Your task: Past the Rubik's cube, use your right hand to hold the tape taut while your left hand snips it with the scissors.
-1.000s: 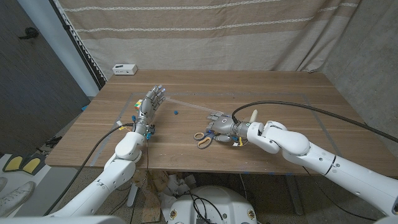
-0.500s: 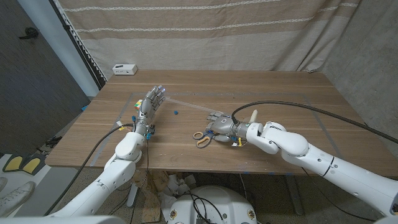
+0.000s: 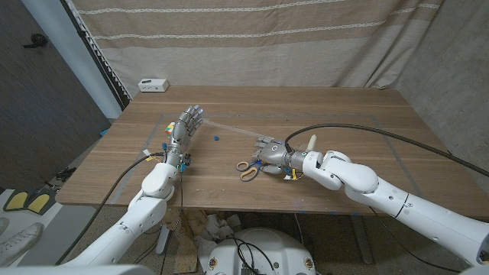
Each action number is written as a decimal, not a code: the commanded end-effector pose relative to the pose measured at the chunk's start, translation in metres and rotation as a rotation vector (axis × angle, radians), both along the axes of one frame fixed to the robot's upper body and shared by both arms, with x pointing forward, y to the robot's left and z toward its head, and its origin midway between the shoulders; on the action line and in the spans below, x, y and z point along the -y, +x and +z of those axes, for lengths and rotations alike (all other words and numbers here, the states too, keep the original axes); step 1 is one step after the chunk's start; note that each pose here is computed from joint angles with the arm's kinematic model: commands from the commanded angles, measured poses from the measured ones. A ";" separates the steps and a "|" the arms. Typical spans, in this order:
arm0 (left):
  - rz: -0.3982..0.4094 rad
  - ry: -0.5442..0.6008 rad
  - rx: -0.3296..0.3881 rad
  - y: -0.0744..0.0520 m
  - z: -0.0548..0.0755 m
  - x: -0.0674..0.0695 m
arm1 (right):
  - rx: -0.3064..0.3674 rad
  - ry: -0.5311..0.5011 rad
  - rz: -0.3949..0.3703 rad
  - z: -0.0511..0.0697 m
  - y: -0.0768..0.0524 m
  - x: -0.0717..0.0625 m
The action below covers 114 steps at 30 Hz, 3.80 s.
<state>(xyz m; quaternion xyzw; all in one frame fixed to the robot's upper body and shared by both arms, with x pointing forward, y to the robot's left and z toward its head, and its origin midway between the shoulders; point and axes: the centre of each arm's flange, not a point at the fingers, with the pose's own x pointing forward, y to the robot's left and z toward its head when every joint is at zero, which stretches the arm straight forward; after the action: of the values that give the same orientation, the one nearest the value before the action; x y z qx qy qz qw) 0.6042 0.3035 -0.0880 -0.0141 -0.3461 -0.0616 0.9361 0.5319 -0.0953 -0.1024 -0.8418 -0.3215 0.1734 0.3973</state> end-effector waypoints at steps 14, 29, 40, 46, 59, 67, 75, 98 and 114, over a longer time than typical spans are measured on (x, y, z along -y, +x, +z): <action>0.003 -0.009 -0.001 -0.004 -0.005 0.001 | 0.025 0.086 0.084 -0.009 0.001 0.007; 0.002 -0.010 -0.005 -0.002 -0.005 0.001 | 0.015 0.128 0.106 -0.009 0.006 0.009; -0.006 -0.010 -0.012 0.003 -0.006 0.004 | 0.020 0.152 0.112 -0.005 0.008 0.013; -0.009 -0.013 -0.013 0.005 -0.006 0.005 | 0.025 0.190 0.138 0.001 0.005 0.015; -0.016 -0.020 -0.012 0.007 -0.008 0.008 | 0.003 0.322 0.269 0.020 -0.016 0.014; -0.012 -0.024 -0.010 0.004 -0.010 0.008 | 0.000 0.378 0.289 0.024 -0.019 0.018; -0.014 -0.025 -0.011 0.002 -0.011 0.009 | -0.040 0.454 0.305 0.027 -0.021 0.022; -0.021 -0.028 -0.017 0.004 -0.012 0.011 | -0.140 0.675 0.372 0.044 -0.030 0.026; -0.030 -0.034 -0.020 0.007 -0.013 0.012 | -0.217 0.856 0.478 0.067 -0.050 0.025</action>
<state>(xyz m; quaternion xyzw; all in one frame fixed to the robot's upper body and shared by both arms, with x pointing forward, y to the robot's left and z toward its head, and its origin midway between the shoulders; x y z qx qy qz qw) 0.6097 0.2919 -0.0999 -0.0330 -0.3385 -0.0682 0.9379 0.4931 -0.1205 -0.0482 -0.5369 -0.4892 0.1911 0.6602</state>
